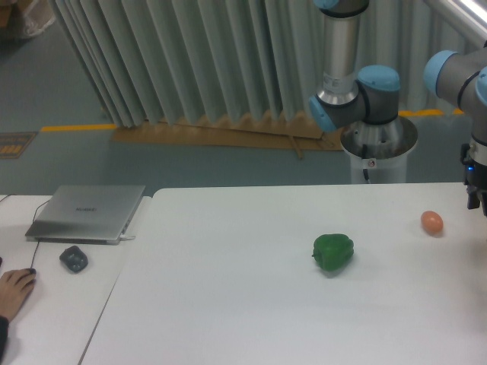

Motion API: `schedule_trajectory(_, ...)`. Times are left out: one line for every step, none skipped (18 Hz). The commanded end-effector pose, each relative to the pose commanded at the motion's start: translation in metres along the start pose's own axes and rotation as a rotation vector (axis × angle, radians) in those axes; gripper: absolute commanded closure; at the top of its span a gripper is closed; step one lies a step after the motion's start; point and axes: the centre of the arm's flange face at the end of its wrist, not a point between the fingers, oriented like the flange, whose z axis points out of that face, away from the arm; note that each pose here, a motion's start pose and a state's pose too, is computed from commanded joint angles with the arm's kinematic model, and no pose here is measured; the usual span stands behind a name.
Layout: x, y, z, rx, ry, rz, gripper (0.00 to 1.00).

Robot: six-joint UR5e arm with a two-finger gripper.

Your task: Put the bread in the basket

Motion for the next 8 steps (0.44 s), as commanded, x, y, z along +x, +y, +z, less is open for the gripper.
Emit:
schedule_trajectory(0.0002,0.0007,0.0002,0.002,0.001,-0.002,0.00)
schedule_trajectory(0.0004,0.0008,0.0007,0.000,0.001,-0.002,0.00)
schedule_trajectory(0.0004,0.0008,0.0007,0.000,0.001,-0.002,0.00)
schedule_trajectory(0.0004,0.0008,0.0007,0.000,0.001,-0.002,0.00)
schedule_trajectory(0.0004,0.0008,0.0007,0.000,0.001,-0.002,0.00)
schedule_trajectory(0.0004,0.0008,0.0007,0.000,0.001,-0.002,0.00)
schedule_trajectory(0.0004,0.0008,0.0007,0.000,0.001,-0.002,0.00)
schedule_trajectory(0.0007,0.0007,0.0015,0.001,0.003,-0.002,0.00)
